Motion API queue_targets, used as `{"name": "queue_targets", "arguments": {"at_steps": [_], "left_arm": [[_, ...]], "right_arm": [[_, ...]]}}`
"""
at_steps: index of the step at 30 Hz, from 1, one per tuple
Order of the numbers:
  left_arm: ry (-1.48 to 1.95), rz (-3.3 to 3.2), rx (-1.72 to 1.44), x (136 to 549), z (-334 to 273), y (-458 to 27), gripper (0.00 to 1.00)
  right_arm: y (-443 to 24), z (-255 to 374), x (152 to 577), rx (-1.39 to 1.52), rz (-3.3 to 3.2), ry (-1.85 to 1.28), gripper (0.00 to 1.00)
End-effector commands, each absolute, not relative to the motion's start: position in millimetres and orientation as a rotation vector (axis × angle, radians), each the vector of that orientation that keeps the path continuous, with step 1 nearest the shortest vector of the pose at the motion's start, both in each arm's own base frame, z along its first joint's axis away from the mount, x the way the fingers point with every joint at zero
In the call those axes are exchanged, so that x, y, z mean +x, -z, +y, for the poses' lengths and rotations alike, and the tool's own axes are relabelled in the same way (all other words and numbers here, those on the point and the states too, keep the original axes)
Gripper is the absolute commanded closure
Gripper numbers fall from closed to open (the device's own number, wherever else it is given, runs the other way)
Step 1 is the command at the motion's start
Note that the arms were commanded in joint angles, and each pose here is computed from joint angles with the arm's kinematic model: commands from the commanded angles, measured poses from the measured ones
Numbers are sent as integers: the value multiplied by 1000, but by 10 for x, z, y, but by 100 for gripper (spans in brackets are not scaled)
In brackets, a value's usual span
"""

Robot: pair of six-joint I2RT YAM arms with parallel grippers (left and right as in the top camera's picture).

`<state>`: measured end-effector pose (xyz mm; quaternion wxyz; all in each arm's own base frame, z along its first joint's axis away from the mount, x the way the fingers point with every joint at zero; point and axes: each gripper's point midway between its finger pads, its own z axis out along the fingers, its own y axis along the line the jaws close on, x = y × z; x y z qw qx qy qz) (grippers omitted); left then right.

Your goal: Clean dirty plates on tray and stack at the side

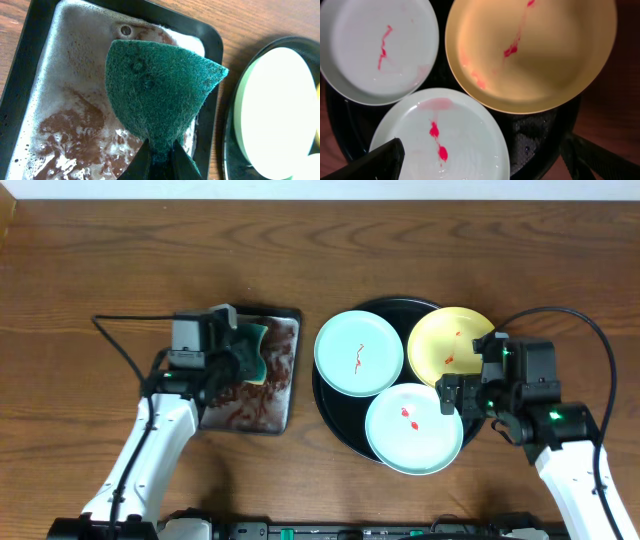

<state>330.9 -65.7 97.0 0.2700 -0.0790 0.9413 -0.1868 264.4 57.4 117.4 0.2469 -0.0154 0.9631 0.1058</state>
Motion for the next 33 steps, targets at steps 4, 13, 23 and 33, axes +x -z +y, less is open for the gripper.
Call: {"name": "queue_targets", "arguments": {"at_steps": [4, 13, 23, 33], "left_arm": [[738, 2511, -205, 3259, -806, -1089, 93], [732, 2506, -162, 3259, -807, -1095, 93], [732, 2496, -158, 3279, -807, -1109, 93], [573, 2573, -175, 3227, -745, -847, 92]], "right_arm": [[-1087, 614, 2682, -67, 2670, -300, 1], [-938, 615, 2683, -62, 2727, -297, 1], [-930, 617, 2697, -62, 2725, -298, 1], [-931, 623, 2696, -62, 2725, -303, 1]]}}
